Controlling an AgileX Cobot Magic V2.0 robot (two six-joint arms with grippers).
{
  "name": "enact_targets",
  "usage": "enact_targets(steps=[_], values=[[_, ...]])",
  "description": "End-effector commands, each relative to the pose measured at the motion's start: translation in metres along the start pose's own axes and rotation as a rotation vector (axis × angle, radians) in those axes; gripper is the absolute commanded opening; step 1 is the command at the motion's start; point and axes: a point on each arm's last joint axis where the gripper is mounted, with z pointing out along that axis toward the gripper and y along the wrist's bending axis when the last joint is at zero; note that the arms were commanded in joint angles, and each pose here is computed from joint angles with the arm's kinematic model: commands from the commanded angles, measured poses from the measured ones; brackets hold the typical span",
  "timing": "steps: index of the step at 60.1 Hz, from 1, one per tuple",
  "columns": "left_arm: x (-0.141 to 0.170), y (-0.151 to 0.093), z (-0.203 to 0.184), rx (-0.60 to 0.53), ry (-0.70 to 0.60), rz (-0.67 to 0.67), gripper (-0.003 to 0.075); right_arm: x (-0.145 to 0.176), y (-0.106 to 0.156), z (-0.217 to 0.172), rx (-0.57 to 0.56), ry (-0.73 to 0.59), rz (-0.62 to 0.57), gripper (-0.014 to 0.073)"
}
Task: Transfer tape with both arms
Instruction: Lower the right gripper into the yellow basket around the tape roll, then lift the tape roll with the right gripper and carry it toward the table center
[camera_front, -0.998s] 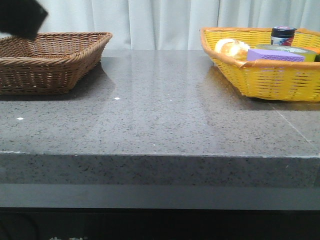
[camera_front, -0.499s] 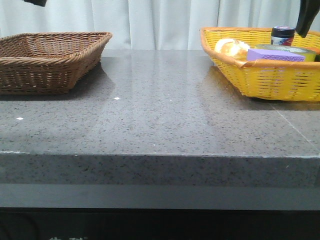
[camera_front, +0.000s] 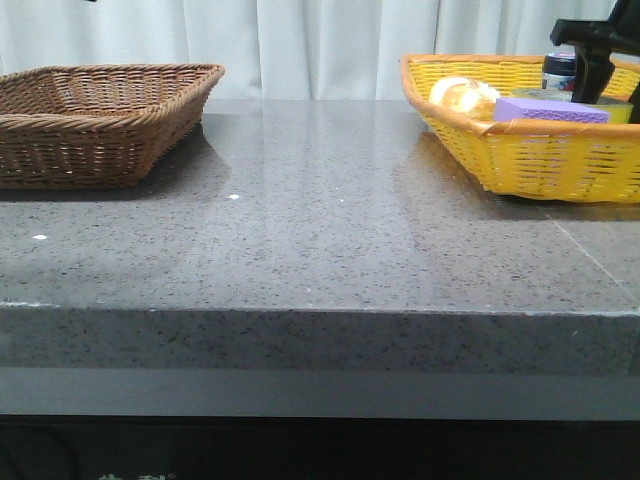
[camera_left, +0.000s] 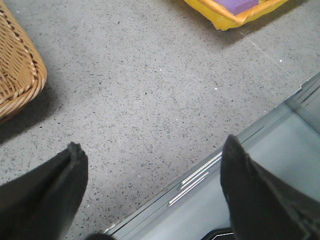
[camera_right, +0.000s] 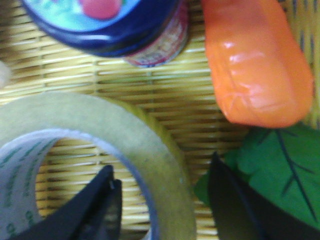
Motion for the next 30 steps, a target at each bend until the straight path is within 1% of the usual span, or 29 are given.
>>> enact_targets(steps=[1, 6, 12, 20, 30], values=[[-0.016, -0.003, -0.009, 0.019, -0.112, -0.007, 0.0545, -0.011, 0.005, -0.036, -0.019, -0.125, -0.008, 0.0284], [-0.016, -0.003, -0.009, 0.019, -0.112, -0.007, 0.0545, -0.011, 0.005, -0.036, -0.019, -0.126, -0.010, 0.0203], [-0.016, -0.003, -0.009, 0.019, -0.112, -0.007, 0.0545, -0.012, 0.007, -0.041, -0.020, -0.125, -0.014, 0.0134], [-0.016, -0.003, -0.009, 0.019, -0.112, -0.007, 0.0545, -0.015, 0.010, -0.057, -0.022, -0.137, -0.024, 0.0110], [-0.016, -0.003, -0.009, 0.019, -0.112, -0.007, 0.0545, -0.017, 0.015, -0.085, -0.029, -0.175, -0.039, 0.0111]])
